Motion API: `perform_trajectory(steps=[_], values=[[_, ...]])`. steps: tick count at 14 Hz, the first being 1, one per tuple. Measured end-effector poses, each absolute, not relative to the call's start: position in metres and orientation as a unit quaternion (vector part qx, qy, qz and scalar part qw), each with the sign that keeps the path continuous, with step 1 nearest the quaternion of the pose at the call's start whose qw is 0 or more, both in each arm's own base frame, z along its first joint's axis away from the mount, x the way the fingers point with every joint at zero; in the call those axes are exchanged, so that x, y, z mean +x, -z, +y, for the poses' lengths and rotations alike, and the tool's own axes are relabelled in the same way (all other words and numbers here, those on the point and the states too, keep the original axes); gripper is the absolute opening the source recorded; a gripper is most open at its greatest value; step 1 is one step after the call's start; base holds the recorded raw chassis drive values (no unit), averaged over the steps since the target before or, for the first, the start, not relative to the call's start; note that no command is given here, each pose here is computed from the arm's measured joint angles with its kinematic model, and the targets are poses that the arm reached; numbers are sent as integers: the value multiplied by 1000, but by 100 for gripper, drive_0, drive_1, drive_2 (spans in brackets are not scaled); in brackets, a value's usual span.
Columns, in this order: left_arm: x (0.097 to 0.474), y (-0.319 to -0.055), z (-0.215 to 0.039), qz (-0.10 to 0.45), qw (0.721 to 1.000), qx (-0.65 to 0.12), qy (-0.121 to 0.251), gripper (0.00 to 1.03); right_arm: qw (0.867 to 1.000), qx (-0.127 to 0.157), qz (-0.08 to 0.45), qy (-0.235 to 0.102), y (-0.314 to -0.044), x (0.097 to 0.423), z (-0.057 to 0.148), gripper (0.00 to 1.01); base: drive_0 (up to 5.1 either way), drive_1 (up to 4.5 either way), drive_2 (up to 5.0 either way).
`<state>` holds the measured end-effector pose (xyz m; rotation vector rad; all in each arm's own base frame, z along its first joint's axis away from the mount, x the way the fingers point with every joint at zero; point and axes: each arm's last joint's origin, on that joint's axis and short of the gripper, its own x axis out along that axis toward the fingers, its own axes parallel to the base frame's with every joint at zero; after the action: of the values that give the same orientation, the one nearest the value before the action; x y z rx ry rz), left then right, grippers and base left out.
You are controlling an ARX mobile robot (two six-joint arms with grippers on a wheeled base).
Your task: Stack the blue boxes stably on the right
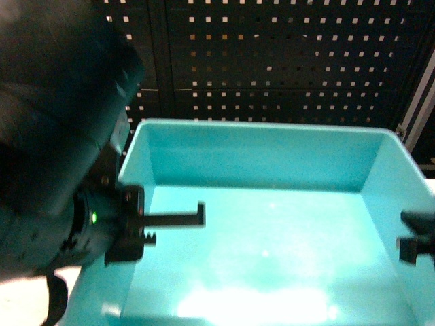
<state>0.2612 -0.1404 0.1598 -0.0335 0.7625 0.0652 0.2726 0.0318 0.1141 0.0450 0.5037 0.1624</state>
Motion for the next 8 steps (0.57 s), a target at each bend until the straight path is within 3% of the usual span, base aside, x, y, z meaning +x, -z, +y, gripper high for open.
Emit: perform_trajectory(steps=[1,2,3,4,8], values=[[265,-174,-140,340,940,-17,-25,2,973,24,218,-79,-131,280,31,7,0,0,0],[273,-213,-132,263,965,-15,-14,2,985,24,150,-82,-182,295,33,7,0,0,0],[271,-272,-127,174,984,-20,24,2,994,24,67,-80,-252,296,30,7,0,0,0],[268,-298,-124,100,994,-11,35,2,996,24,6,-82,-289,292,29,7,0,0,0],[268,-295,-124,103,994,6,37,2,996,24,9,-83,-288,293,29,7,0,0,0]])
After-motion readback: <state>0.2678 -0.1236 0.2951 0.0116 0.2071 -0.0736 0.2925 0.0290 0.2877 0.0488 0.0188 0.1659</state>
